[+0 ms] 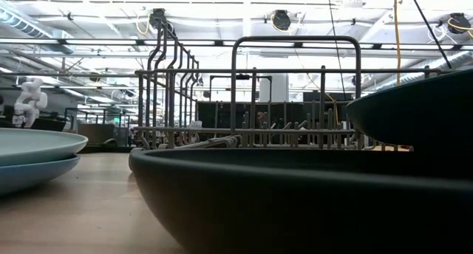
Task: Sort dishes
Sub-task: Put the gray plate into the dish rack
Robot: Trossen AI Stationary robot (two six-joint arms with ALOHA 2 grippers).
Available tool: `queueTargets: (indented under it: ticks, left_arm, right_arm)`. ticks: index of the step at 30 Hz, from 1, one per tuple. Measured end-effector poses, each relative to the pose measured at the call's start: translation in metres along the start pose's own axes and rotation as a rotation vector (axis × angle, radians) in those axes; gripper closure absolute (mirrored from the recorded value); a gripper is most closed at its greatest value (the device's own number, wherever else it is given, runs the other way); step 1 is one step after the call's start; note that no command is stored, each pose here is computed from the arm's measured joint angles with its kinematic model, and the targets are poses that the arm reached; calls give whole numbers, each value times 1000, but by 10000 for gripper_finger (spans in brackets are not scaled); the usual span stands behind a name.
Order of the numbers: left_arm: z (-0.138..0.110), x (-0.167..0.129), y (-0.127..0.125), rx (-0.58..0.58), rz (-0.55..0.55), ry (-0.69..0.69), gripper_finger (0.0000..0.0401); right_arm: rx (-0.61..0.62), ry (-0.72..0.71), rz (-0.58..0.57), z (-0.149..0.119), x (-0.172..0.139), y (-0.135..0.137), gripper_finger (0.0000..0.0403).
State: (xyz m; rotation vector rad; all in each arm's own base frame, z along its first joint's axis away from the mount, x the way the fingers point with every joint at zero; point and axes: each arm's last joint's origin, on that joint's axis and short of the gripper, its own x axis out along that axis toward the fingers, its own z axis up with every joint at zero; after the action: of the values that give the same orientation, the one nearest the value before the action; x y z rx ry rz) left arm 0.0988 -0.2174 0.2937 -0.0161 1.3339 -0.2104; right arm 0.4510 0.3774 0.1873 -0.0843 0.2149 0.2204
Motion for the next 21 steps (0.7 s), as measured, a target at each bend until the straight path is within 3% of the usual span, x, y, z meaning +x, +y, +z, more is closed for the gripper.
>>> queueTargets:
  ticks: [12, 16, 21]
  left_arm:
    - [1, 0, 1, 6, 24, -30, 145]
    - [-2, 5, 3, 32, 42, -15, 145]
    - [-8, 22, 6, 36, 34, 47, 145]
  right_arm:
    - [455, 149, 166, 21, 4, -21, 149]
    - [527, 238, 183, 14, 1, -16, 204]
    - [625, 276, 233, 14, 0, -13, 312]
